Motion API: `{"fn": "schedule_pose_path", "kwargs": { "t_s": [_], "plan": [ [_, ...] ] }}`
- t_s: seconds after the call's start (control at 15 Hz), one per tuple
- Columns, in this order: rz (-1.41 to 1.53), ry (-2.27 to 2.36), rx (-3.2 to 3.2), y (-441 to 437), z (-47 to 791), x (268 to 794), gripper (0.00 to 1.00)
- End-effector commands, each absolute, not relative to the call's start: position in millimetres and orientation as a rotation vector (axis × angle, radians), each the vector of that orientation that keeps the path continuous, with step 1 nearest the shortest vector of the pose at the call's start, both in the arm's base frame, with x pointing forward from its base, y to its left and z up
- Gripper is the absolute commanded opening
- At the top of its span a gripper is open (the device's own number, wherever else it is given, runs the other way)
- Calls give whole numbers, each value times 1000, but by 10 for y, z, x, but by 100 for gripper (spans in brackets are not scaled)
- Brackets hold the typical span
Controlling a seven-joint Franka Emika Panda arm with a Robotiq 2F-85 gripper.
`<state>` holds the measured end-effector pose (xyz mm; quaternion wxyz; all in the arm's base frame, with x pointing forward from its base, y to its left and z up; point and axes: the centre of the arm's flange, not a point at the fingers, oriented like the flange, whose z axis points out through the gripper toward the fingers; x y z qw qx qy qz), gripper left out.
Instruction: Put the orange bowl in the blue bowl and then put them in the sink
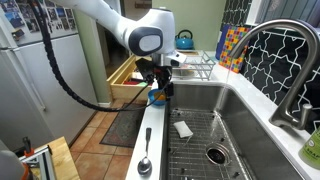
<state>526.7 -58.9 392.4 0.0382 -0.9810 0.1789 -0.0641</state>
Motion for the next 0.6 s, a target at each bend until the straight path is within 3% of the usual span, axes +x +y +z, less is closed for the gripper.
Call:
{"fn": "schedule_pose_path", "kwargs": {
  "t_s": [0.0,0.2,0.27,0.47,0.53],
  "plan": [
    [-143,592,-2996,-686,3782,5129,100],
    [-115,610,-2990,-701,3679,5089,100],
    [-104,609,-2985,-703,3650,5079,83],
    [-101,624,-2966,-702,3601,5082,59],
    [-107,631,-2958,-697,3593,5086,89]
  ]
}}
